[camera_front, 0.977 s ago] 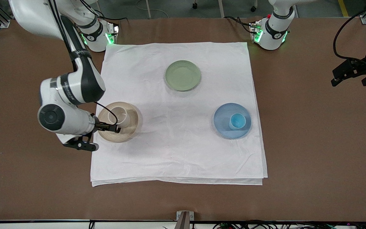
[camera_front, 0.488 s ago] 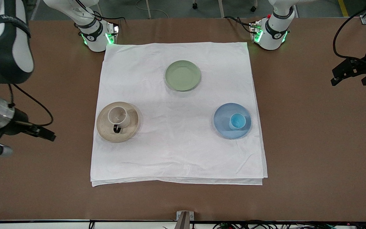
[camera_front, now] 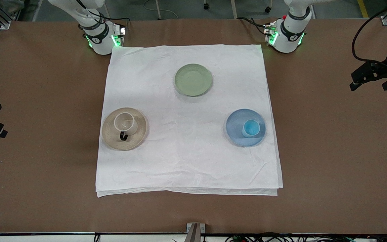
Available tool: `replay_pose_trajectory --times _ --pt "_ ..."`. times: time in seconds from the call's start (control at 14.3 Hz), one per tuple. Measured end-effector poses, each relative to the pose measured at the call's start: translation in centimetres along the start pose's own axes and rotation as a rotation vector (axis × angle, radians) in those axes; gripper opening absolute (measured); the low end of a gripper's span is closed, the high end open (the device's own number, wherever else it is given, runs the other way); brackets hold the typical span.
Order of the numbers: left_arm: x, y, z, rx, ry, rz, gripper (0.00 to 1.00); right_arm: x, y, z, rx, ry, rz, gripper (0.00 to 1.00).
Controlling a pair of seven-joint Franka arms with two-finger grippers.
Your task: Place blue cup in blue plate and white mug in gray plate
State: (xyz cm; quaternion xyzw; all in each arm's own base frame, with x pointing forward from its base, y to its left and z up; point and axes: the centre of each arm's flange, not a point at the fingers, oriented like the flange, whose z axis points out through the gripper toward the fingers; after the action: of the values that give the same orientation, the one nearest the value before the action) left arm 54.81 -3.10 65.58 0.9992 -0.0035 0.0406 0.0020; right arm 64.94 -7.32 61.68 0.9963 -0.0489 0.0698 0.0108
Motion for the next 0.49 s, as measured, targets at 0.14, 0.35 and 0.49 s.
replay_pose_trajectory --times 0.14,0.35,0.49 --pt "0.0 0.0 0.0 0.000 0.000 0.000 1.00 -0.5 -0.2 -1.7 0.002 0.023 -0.022 1.00" --pt "0.0 0.0 0.0 0.000 0.001 0.000 1.00 -1.5 -1.5 -2.7 0.009 0.027 -0.051 1.00" --pt "0.0 0.0 0.0 0.000 0.001 0.000 1.00 -2.5 -2.3 -2.7 0.012 0.014 -0.064 1.00"
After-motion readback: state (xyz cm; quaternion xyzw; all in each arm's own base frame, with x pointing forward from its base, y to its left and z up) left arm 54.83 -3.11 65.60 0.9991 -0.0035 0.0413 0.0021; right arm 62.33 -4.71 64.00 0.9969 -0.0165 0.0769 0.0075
